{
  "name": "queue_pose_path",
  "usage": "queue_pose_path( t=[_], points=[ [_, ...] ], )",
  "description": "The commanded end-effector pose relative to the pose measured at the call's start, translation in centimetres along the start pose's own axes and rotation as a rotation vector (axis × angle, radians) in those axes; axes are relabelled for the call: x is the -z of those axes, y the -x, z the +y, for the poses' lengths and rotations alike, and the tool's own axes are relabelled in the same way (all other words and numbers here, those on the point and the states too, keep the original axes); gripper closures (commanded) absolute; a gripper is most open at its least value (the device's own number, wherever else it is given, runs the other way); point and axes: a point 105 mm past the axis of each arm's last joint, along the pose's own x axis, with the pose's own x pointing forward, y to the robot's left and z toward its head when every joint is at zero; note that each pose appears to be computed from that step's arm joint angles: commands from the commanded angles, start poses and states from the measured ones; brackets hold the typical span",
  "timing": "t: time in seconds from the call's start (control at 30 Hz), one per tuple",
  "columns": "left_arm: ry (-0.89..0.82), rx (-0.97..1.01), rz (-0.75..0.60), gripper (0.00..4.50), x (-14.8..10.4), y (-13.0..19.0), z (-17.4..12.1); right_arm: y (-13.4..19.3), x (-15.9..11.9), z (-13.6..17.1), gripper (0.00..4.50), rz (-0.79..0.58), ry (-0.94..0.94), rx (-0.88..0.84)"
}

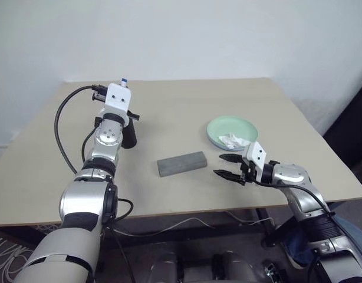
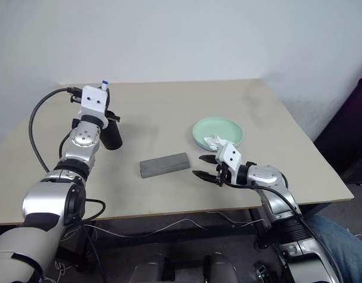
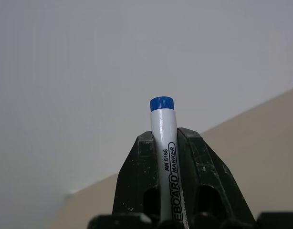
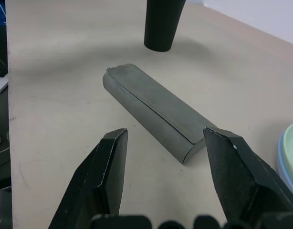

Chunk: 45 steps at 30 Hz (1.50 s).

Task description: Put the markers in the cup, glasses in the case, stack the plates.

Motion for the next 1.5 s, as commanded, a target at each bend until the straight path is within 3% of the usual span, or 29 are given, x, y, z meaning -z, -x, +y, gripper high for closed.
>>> queue_pose_path(
  t=[0.03, 0.07, 0.47, 0.7, 0.97, 1.07, 1.23, 1.5],
  points=[
    [-0.003, -0.026, -0.061, 4.33, -2.2, -1.0, 0.8, 0.5, -1.4, -0.6, 1.75, -0.032, 0.039, 0.027],
    [-0.004, -0.028, -0.06, 4.33, -2.2, -1.0, 0.9, 0.5, -1.4, -0.6, 1.75, -0.032, 0.038, 0.028],
    [-0.023, -0.033, -0.062, 0.16, -2.2, -0.9, 1.1, 0.3, -1.4, -0.6, 1.75, -0.033, 0.038, 0.026],
    [0.051, 0.033, -0.087, 0.16, -2.9, -1.1, 0.3, 0.3, -1.5, -0.6, 1.75, -0.035, 0.04, 0.027],
    [0.413, 0.409, -0.139, 0.16, -3.1, 0.4, -2.3, 0.5, -1.4, -0.7, 1.75, -0.035, 0.032, 0.03],
    [0.478, 0.573, -0.141, 0.16, -2.4, 2.2, -2.9, 0.6, -1.3, -0.8, 1.75, -0.033, 0.03, 0.029],
    [0.445, 0.779, -0.063, 0.16, 0.6, 7.0, -3.7, 1.1, -0.9, -1.4, 1.75, -0.024, 0.029, 0.041],
    [0.402, 0.95, 0.048, 0.16, 3.3, 14.3, -5.4, 4.3, 0.3, -3.4, 1.75, -0.01, -0.027, 0.124]
  ],
)
